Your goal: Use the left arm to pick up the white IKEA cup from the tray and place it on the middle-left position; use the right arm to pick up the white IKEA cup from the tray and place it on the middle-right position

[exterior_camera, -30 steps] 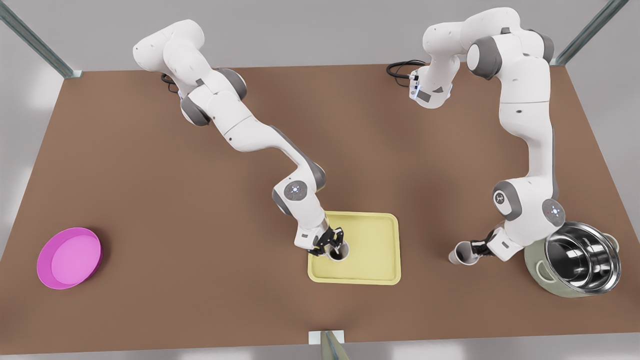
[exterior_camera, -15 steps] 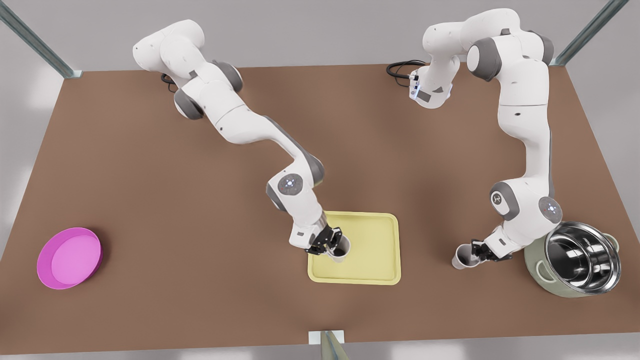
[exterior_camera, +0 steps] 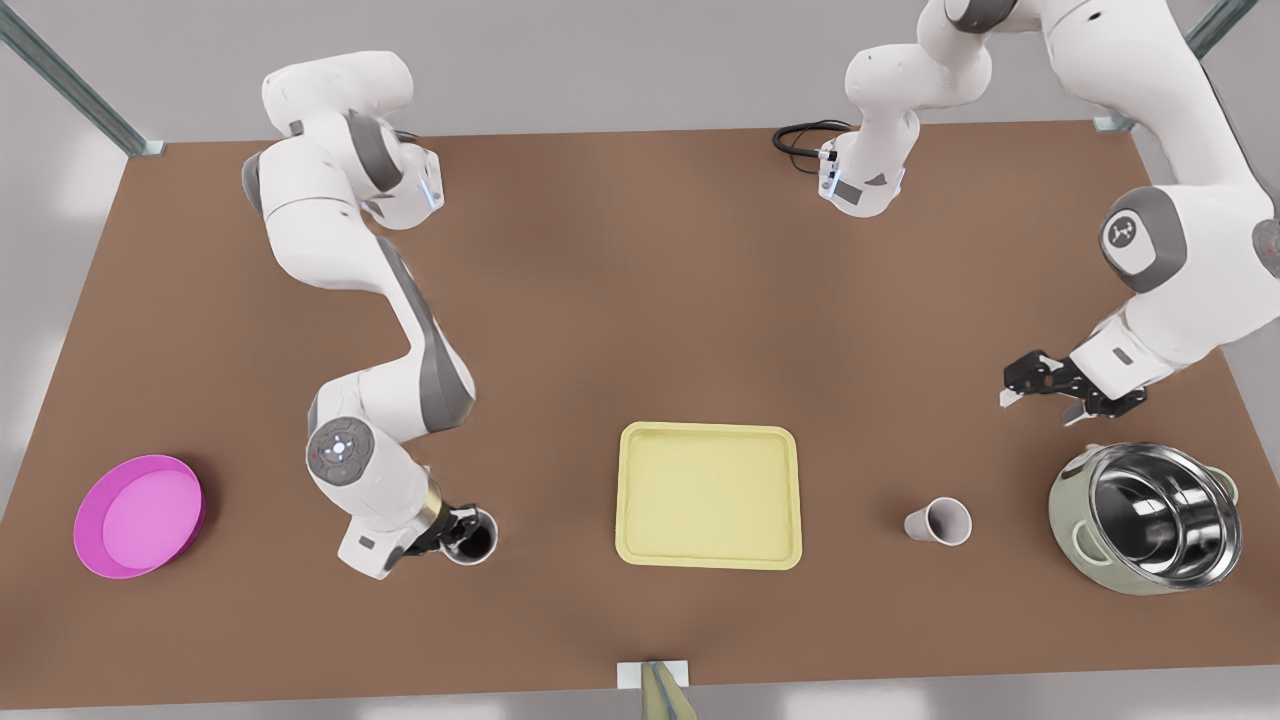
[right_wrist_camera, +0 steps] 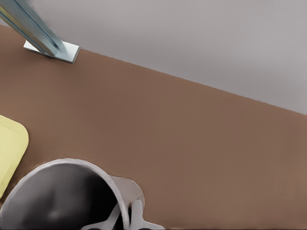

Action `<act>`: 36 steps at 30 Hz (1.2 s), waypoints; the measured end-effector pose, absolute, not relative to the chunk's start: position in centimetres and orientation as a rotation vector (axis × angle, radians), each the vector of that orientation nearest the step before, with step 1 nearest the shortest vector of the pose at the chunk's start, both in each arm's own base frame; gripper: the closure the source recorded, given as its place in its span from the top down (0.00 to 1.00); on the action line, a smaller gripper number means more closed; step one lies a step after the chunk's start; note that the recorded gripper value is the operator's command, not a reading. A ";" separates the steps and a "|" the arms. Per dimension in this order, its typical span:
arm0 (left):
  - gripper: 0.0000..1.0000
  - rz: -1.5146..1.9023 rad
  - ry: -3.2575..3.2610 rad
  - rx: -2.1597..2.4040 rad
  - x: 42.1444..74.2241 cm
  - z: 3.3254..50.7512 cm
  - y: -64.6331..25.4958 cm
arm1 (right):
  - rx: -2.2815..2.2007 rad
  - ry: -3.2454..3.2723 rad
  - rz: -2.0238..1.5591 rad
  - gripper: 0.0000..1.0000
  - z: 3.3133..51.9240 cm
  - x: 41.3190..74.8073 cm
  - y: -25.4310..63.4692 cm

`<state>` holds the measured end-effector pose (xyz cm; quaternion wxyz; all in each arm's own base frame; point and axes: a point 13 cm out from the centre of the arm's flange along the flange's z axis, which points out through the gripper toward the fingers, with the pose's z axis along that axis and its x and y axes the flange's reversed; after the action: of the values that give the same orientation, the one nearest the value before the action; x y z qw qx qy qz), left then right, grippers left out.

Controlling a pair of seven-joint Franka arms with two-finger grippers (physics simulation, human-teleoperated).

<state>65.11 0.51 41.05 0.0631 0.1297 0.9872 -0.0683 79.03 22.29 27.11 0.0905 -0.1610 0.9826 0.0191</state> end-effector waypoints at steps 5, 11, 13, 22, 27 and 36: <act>1.00 -0.185 3.055 0.261 64.0 40.1 1.0 | -0.691 2.899 -0.172 0.08 27.6 80.2 14.0; 1.00 -0.186 3.093 0.135 63.6 39.5 0.9 | -0.957 2.869 -0.242 0.08 23.5 80.1 10.1; 1.00 -0.187 3.098 0.101 63.5 39.5 0.9 | -1.032 2.851 -0.197 0.08 22.0 79.7 9.9; 1.00 -0.189 3.115 -0.017 63.2 39.6 0.7 | -1.268 2.742 -0.061 0.08 16.3 76.0 8.8; 1.00 -0.190 3.127 -0.060 63.1 39.3 0.6 | -1.326 2.652 -0.001 0.08 15.1 75.3 9.0; 1.00 -0.188 3.132 -0.115 63.0 39.3 0.4 | -1.383 2.519 0.144 0.08 12.4 75.2 11.2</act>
<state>62.97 0.44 39.29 0.0011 -0.0365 0.9975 -0.0598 75.21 11.22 12.43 0.1317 -0.4765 0.8678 0.0496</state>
